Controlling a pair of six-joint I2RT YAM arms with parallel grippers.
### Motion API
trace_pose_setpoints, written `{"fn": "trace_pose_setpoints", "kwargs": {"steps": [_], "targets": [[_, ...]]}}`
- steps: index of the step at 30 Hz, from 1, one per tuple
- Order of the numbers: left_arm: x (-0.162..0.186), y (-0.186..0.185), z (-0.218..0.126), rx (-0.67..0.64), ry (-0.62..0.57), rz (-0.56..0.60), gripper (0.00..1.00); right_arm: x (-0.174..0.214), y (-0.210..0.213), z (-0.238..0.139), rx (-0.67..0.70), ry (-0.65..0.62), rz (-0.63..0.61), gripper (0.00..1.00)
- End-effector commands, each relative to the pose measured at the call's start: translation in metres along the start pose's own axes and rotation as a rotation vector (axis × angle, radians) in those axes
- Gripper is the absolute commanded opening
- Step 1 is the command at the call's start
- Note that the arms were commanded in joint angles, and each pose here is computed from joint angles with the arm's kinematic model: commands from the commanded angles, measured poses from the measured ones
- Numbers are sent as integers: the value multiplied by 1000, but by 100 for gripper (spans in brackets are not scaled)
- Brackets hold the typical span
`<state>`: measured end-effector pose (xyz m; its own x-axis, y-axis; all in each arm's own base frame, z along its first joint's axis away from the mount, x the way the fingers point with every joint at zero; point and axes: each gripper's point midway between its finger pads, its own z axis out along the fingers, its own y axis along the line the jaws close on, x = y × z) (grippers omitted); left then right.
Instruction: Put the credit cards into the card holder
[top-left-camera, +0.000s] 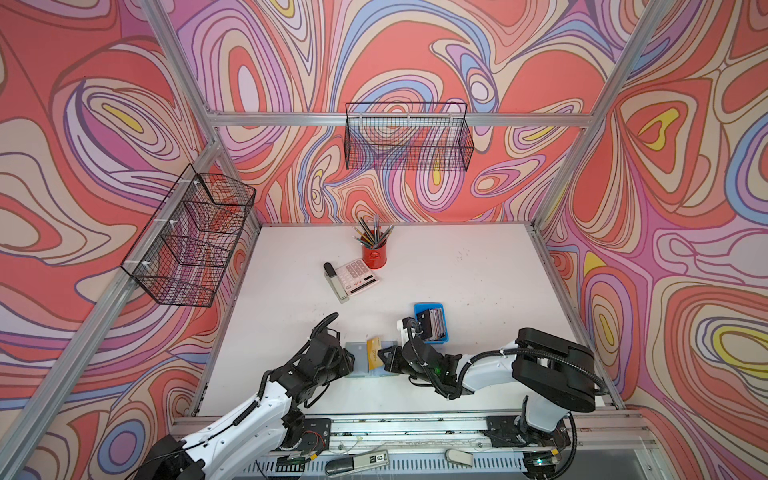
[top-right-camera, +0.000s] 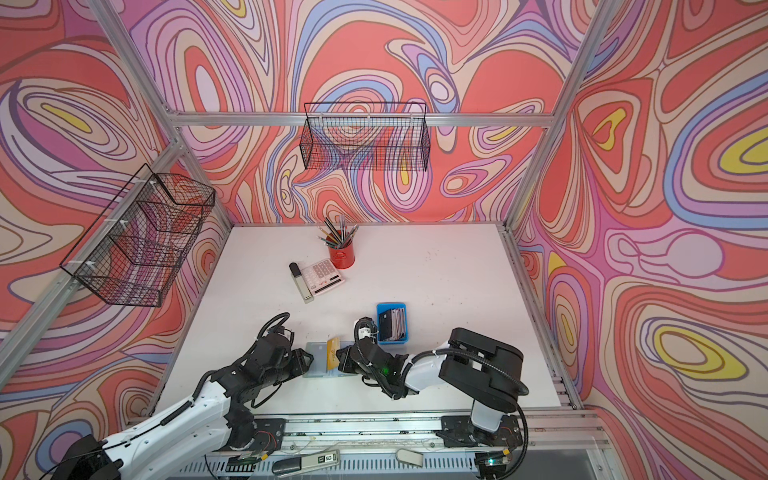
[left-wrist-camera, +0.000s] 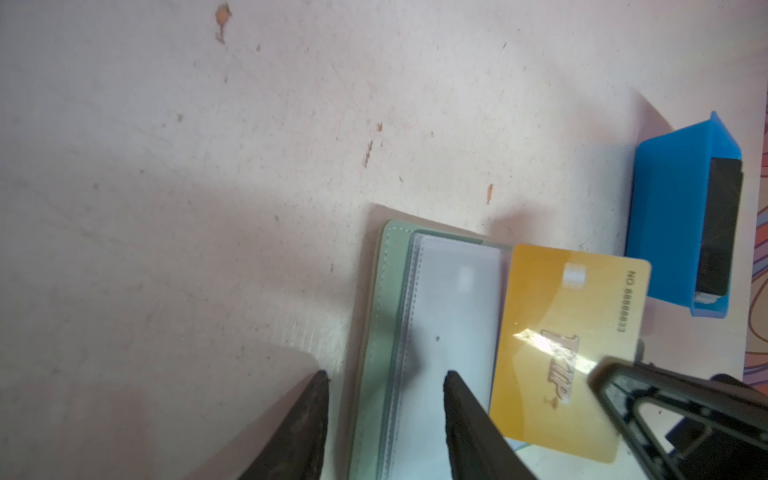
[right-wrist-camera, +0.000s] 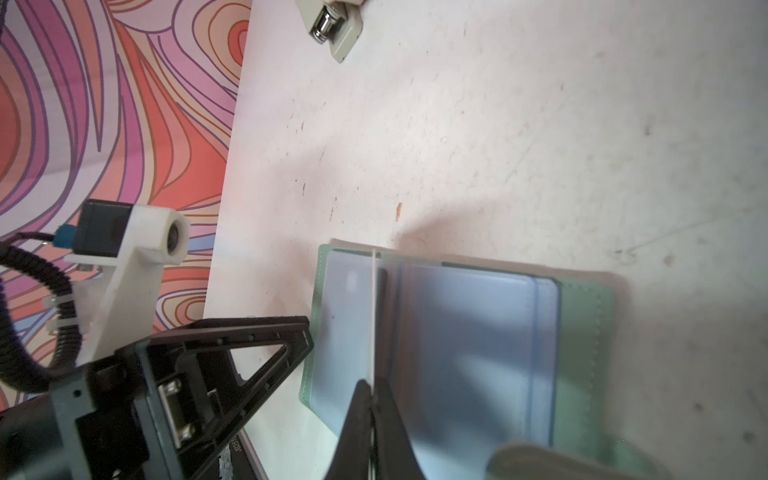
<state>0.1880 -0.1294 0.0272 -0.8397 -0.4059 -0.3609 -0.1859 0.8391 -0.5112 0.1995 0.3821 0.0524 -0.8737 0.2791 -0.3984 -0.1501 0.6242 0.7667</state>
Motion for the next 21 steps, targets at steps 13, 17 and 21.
{"fn": "trace_pose_setpoints", "kwargs": {"steps": [13,17,21], "targets": [[10,8,4,-1,29,-5,46,16,-18,0,-14,26,125,0],[10,9,3,-4,25,-5,46,15,-28,-7,9,2,155,0],[9,8,3,0,23,-6,45,17,-31,-6,12,8,166,0]]}}
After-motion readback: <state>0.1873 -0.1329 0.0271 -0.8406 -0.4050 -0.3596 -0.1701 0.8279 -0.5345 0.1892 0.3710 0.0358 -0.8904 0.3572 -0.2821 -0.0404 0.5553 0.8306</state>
